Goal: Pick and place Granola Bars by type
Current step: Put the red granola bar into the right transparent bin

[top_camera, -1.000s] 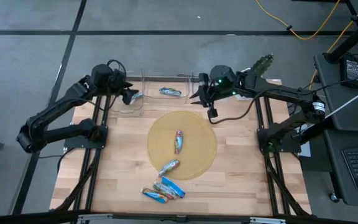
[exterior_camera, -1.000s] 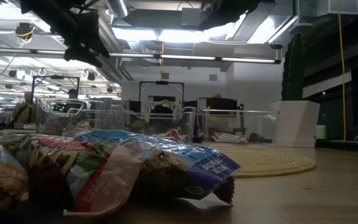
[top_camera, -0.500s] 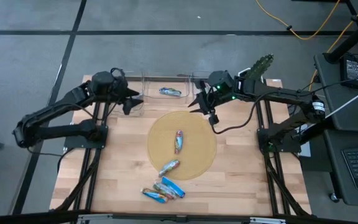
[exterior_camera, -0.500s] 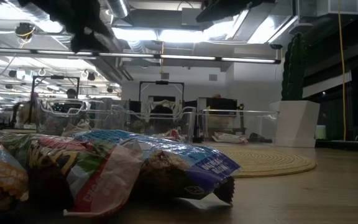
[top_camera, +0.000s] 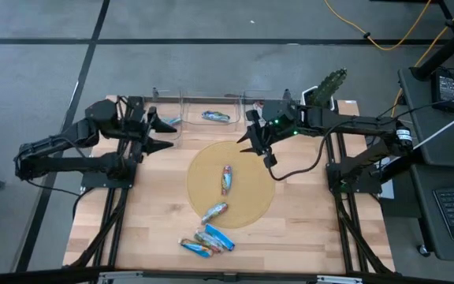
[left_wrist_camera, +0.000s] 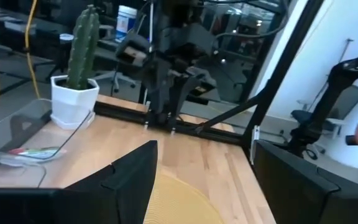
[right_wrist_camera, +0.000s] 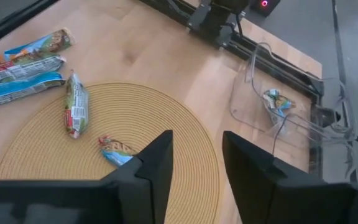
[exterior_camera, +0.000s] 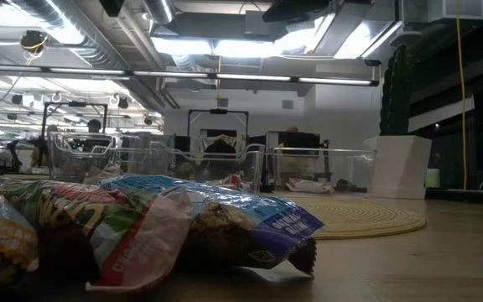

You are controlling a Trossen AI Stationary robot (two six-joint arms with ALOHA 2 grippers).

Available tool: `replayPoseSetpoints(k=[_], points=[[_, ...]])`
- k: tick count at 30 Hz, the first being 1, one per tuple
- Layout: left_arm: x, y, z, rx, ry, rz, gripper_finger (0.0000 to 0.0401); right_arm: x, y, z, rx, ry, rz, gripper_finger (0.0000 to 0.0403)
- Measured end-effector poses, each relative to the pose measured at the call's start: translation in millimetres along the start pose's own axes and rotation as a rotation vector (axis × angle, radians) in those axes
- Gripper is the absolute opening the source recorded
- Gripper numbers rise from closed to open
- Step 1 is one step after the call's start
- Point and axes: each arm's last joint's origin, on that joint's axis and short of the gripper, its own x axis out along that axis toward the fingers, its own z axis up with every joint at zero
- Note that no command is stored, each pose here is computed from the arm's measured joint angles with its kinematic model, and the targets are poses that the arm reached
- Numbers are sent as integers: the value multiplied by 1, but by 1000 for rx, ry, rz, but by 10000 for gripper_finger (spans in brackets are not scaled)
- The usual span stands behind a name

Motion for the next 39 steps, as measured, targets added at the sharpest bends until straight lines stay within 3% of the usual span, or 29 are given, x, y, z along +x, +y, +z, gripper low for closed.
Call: replayPoseSetpoints(k=[8,12,24,39], points=[[1,-2,0,6,-1,-7,253,9,0,-3,2,24,16,225],[1,-3,1,16,-15,-10,253,21,5,-6,-69,81,70,258],[1,-3,2,25,-22,-11,253,75,7,-24,-309,288,227,264],[1,-3,2,26,-22,-8,253,144,14,-62,-436,404,363,264]])
